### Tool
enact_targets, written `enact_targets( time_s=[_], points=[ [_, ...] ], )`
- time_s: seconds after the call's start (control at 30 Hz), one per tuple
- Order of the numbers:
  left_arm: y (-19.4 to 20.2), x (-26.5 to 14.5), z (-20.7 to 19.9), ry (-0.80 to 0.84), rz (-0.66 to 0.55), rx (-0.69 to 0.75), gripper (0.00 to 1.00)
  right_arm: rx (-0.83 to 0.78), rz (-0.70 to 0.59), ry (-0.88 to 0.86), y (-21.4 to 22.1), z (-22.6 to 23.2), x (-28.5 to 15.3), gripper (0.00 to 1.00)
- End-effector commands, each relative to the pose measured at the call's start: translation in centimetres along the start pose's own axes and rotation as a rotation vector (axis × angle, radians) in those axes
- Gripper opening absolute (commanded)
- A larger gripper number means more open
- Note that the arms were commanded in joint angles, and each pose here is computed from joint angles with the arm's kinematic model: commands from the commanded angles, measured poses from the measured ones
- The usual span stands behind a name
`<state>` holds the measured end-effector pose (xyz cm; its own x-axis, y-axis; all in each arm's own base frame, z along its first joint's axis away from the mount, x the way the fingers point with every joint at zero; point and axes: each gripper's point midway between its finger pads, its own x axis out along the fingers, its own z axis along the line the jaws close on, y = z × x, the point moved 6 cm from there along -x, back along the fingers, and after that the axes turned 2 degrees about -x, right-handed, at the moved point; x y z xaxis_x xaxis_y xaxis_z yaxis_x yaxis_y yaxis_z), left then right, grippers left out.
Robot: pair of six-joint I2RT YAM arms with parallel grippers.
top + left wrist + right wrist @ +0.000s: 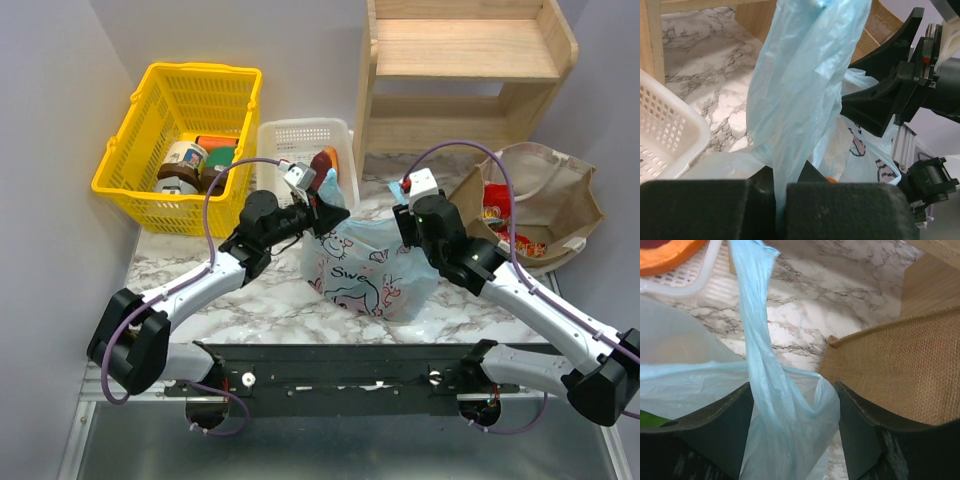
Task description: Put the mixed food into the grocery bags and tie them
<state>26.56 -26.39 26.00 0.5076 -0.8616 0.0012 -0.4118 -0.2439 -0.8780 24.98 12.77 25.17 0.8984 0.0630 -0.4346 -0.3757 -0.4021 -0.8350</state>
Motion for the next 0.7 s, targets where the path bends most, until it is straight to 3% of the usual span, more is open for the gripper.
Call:
enact_targets(
  time_s=[0.0,0.03,0.07,0.1,0.17,0.43,0.57,0.67],
  points=[
    [-1.9,-0.7,-0.2,-0.063,-0.052,0.054,0.0,0.066,-0.03,0.099,-0.2,-1.1,0.0,0.61],
    [-1.6,-1.0,0.1,-0.092,-0.035,0.053,0.0,0.072,-0.035,0.103,-0.3,-1.2,-0.2,0.56],
    [-1.5,-1.2,0.4,-0.115,-0.031,0.056,0.0,0.086,-0.05,0.116,-0.5,-1.7,-0.6,0.39],
    [-1.7,-1.6,0.4,-0.135,-0.037,0.064,0.0,0.093,-0.057,0.123,-0.6,-1.9,-0.8,0.28],
    [-1.2,-2.2,1.1,-0.191,-0.032,0.059,0.0,0.106,-0.064,0.121,-0.6,-2.4,-1.0,0.17],
    [0.4,-4.2,2.2,-0.291,0.006,0.015,0.0,0.272,-0.116,-0.142,0.2,-1.5,-1.4,0.17],
    [1.1,-4.8,2.0,-0.278,0.022,0.02,0.0,0.292,-0.157,-0.24,0.4,-0.6,-1.8,0.05],
    [1.7,-4.7,0.7,-0.151,0.087,0.07,0.0,0.273,-0.229,-0.359,-0.1,0.5,-2.5,0.01]
  ],
)
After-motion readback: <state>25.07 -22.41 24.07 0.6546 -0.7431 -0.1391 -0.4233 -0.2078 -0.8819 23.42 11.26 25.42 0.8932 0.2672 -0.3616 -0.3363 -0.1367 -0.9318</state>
